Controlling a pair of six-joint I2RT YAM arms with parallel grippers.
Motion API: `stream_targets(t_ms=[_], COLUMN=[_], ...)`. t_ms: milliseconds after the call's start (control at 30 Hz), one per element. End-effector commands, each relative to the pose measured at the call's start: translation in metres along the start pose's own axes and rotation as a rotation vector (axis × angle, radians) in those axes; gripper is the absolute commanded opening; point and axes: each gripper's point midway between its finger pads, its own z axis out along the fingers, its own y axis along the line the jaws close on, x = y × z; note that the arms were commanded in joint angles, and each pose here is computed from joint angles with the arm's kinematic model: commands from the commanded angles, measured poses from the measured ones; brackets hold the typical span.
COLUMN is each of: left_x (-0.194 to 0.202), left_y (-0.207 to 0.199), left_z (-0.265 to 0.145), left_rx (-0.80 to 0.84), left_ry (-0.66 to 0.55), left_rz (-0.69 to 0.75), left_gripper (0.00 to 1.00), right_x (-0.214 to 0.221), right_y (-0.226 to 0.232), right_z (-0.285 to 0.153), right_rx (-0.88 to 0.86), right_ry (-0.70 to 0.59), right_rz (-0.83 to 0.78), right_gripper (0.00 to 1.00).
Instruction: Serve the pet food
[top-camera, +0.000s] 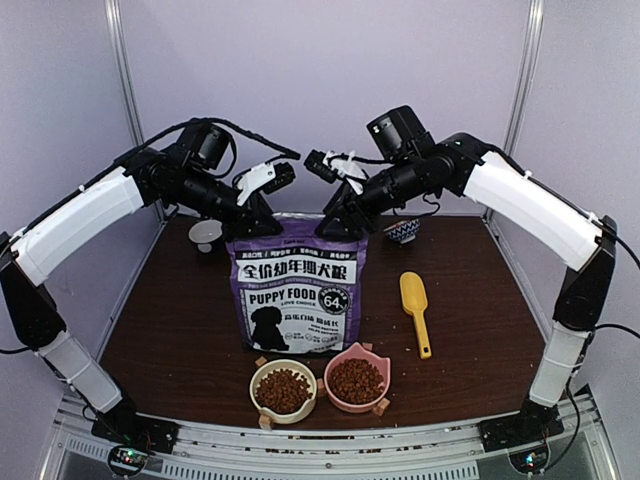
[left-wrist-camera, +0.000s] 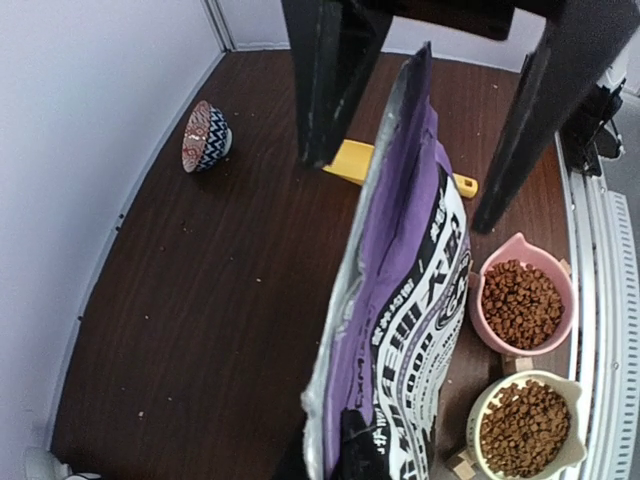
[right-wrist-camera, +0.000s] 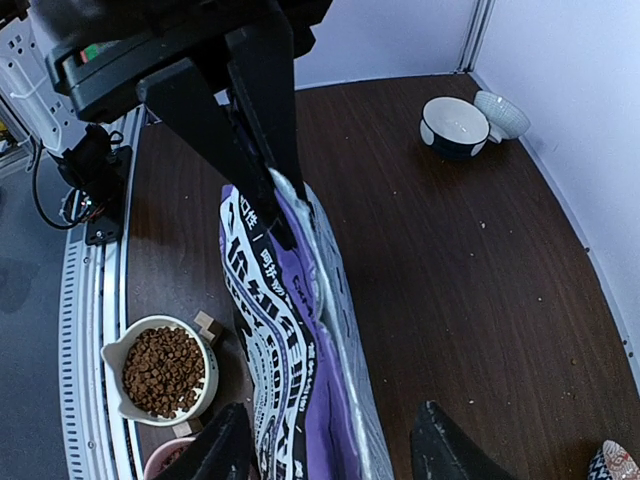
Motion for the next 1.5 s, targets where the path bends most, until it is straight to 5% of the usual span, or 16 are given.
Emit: stream_targets(t_ms=[0, 167, 300, 367, 467, 667, 900, 1033, 1267, 1300, 1400, 1467], left_x=[-0.012, -0.011, -0.017, -0.022, -0.027, -0.036, -0.039, -0.038, -0.035, -0.036, -0.039, -0.045], left_y=[-0.009, -0.010, -0.012, -0.014, -0.013, -0.011, -0.012, -0.015, -0.013, -0.011, -0.006, -0.003], left_z=[-0.006, -0.006, -0.005, -0.004, 0.000, 0.009, 0.024, 0.028, 0.026, 0.025, 0.017, 0.008], left_rx=[0.035, 0.042, 0.057, 0.072, 0.080, 0.098, 0.126, 0.139, 0.099, 0.082, 0.036, -0.002], left_ry=[-0.040, -0.041, -0.073, -0.099, -0.128, -0.174, -0.176, -0.171, -0.189, -0.197, -0.218, -0.249], left_rz=[0.016, 0.014, 0.011, 0.003, -0.008, -0.022, -0.028, -0.030, -0.042, -0.045, -0.056, -0.059], left_gripper=[0.00, 0.00, 0.02, 0.15, 0.27, 0.30, 0.20, 0.01, 0.00, 0.02, 0.44, 0.58], right_x=[-0.004, -0.006, -0.004, -0.010, -0.013, -0.027, -0.027, -0.026, -0.029, -0.030, -0.034, -0.037], right_y=[0.003, 0.005, 0.003, 0.002, 0.004, 0.009, 0.010, 0.009, 0.006, 0.005, 0.002, 0.001], right_z=[0.006, 0.017, 0.023, 0.022, 0.020, 0.009, 0.009, 0.007, -0.001, -0.003, -0.015, -0.025], right_rx=[-0.017, -0.042, -0.043, -0.034, -0.029, -0.048, -0.060, -0.058, -0.048, -0.043, -0.028, -0.019], right_ry=[0.013, 0.015, 0.015, -0.013, -0.054, -0.144, -0.149, -0.158, -0.216, -0.228, -0.280, -0.319], right_rz=[-0.021, -0.031, -0.028, -0.031, -0.030, -0.033, -0.025, -0.017, 0.010, 0.016, 0.037, 0.062], right_gripper=[0.54, 0.41, 0.09, 0.00, 0.00, 0.00, 0.00, 0.00, 0.00, 0.04, 0.37, 0.50])
